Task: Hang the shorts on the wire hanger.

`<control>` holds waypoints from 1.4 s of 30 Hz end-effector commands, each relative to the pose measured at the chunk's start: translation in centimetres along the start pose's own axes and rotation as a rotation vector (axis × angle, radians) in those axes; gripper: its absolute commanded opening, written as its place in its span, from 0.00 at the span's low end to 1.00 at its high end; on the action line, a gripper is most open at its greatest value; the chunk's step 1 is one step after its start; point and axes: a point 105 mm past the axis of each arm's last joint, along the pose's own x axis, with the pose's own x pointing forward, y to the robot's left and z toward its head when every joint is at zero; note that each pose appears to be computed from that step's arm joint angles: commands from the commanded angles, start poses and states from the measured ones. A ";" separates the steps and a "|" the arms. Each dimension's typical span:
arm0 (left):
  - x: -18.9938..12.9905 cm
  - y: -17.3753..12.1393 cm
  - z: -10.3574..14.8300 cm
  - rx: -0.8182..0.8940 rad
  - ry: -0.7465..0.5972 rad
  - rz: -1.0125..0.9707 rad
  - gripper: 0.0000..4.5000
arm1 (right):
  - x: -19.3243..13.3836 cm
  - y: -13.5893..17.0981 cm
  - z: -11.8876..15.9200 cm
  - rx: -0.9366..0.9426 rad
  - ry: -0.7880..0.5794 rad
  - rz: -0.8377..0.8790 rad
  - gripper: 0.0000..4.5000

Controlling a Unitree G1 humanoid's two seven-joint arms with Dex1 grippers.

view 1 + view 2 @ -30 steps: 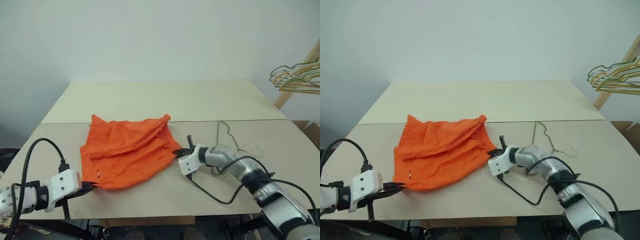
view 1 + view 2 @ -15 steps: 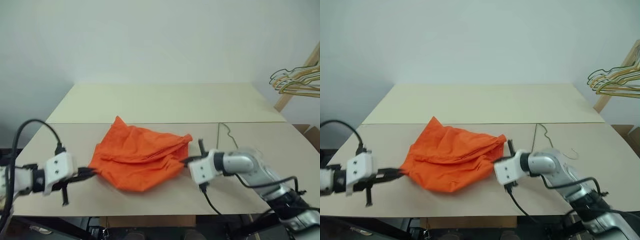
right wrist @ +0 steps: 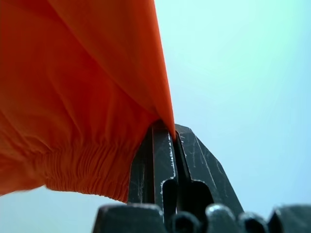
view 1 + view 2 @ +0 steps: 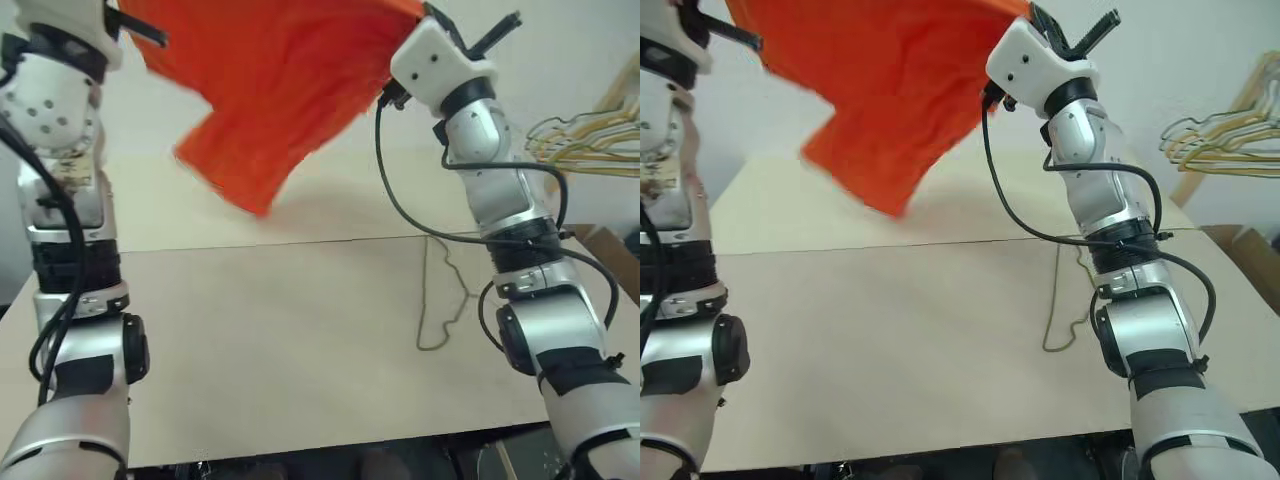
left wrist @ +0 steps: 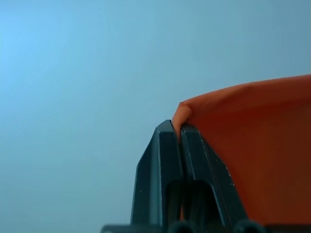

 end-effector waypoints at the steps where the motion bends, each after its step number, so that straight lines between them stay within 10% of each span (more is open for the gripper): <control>1: -3.1 2.6 1.7 -0.023 -0.032 -0.103 0.00 | -3.1 1.9 -1.4 -0.009 -0.007 0.118 0.01; 13: -23.2 -6.6 -3.1 -0.340 0.641 -0.997 0.00 | -18.1 14.5 -1.0 -0.112 -0.236 0.998 0.01; 21: -30.5 -7.7 -3.3 -0.405 0.880 -1.214 0.00 | -23.1 13.9 1.1 -0.017 -0.344 1.306 0.01; 38: -37.3 -10.7 -1.0 -0.532 1.054 -1.470 0.00 | -28.3 13.0 0.2 -0.027 -0.352 1.646 0.01; 42: -37.9 -10.9 -0.4 -0.566 1.039 -1.531 0.22 | -28.8 12.9 -0.3 -0.048 -0.339 1.698 0.23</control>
